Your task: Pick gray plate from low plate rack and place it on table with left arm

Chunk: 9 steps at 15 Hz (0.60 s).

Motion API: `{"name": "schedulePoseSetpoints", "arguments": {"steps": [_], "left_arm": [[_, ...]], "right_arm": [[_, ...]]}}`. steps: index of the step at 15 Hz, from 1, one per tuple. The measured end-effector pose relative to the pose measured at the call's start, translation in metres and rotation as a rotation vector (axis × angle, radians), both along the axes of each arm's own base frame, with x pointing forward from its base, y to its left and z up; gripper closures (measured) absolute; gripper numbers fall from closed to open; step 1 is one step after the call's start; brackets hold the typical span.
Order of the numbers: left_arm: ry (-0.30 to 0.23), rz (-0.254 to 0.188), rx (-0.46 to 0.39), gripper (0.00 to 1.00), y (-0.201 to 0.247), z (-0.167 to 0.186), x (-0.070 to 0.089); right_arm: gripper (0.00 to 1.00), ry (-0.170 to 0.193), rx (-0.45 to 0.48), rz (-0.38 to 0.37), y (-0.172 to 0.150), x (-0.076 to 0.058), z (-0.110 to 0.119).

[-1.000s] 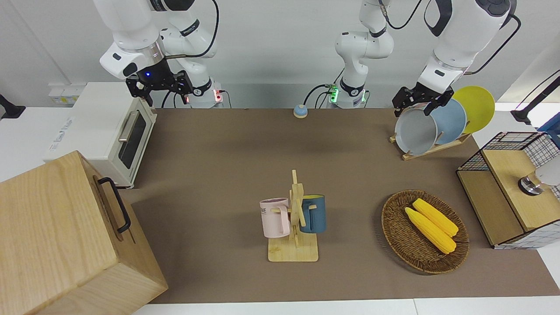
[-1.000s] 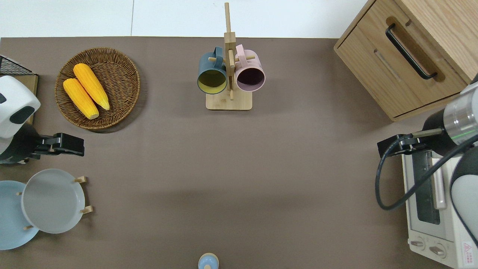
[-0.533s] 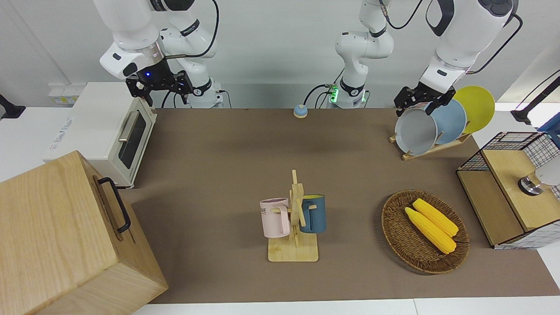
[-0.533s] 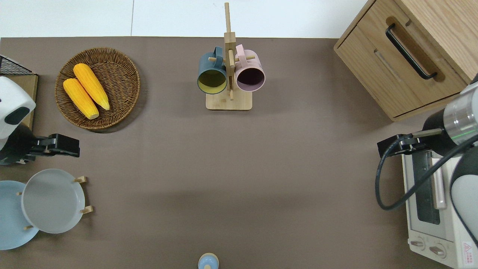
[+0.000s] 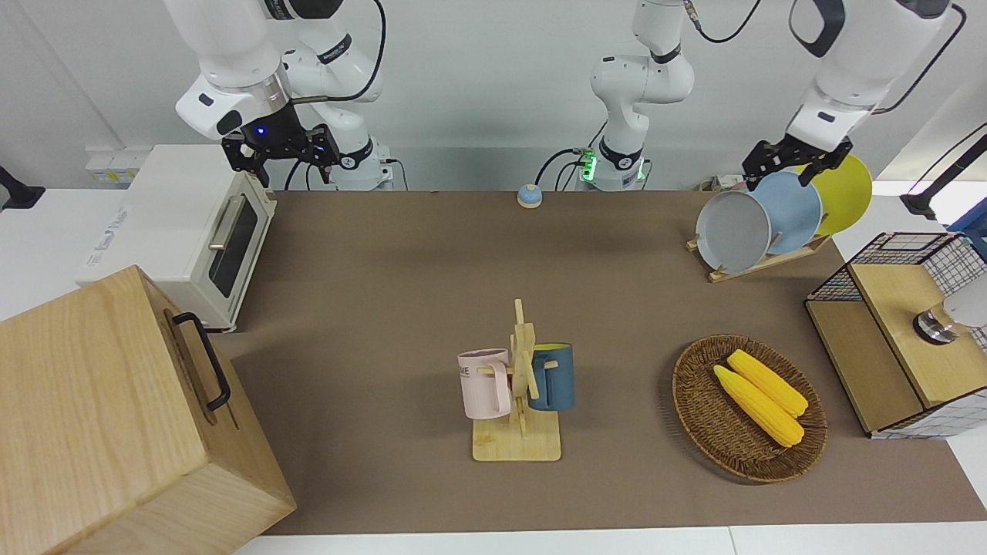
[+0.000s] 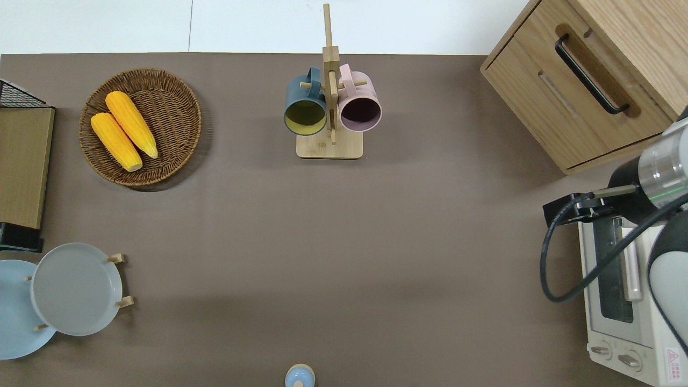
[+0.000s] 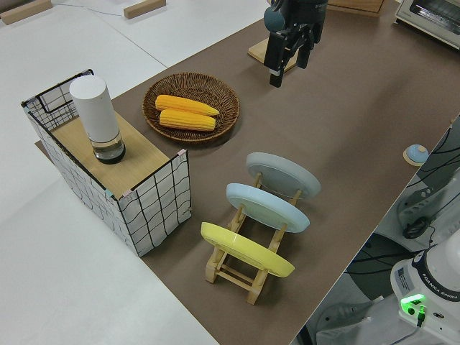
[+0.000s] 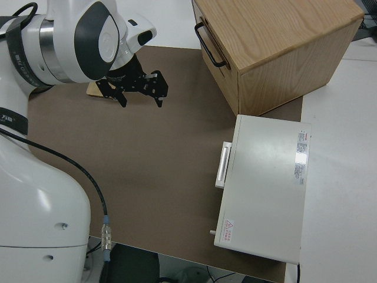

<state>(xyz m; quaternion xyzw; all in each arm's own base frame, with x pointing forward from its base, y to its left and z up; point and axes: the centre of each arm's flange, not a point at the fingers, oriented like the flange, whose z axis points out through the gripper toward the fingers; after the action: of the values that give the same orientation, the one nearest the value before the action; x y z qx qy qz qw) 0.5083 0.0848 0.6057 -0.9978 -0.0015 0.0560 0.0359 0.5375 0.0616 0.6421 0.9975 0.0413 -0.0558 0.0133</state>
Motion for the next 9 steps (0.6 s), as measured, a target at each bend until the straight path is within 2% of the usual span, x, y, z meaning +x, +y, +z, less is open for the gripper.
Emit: {"name": "schedulePoseSetpoints", "arguments": {"steps": [3,6,9], "left_arm": [[0.026,0.007,-0.004,0.0,0.037,-0.009,-0.013],[0.068,0.0,0.009,0.0,0.04,-0.032,-0.019],[0.077,-0.014,0.008,0.0,0.037,-0.059,-0.02]], "right_arm": [[0.01,0.0,0.0,0.0,0.0,0.0,0.0],[0.01,0.0,0.0,0.0,0.0,0.0,0.0],[0.01,0.0,0.0,0.0,0.0,0.0,0.0]]}}
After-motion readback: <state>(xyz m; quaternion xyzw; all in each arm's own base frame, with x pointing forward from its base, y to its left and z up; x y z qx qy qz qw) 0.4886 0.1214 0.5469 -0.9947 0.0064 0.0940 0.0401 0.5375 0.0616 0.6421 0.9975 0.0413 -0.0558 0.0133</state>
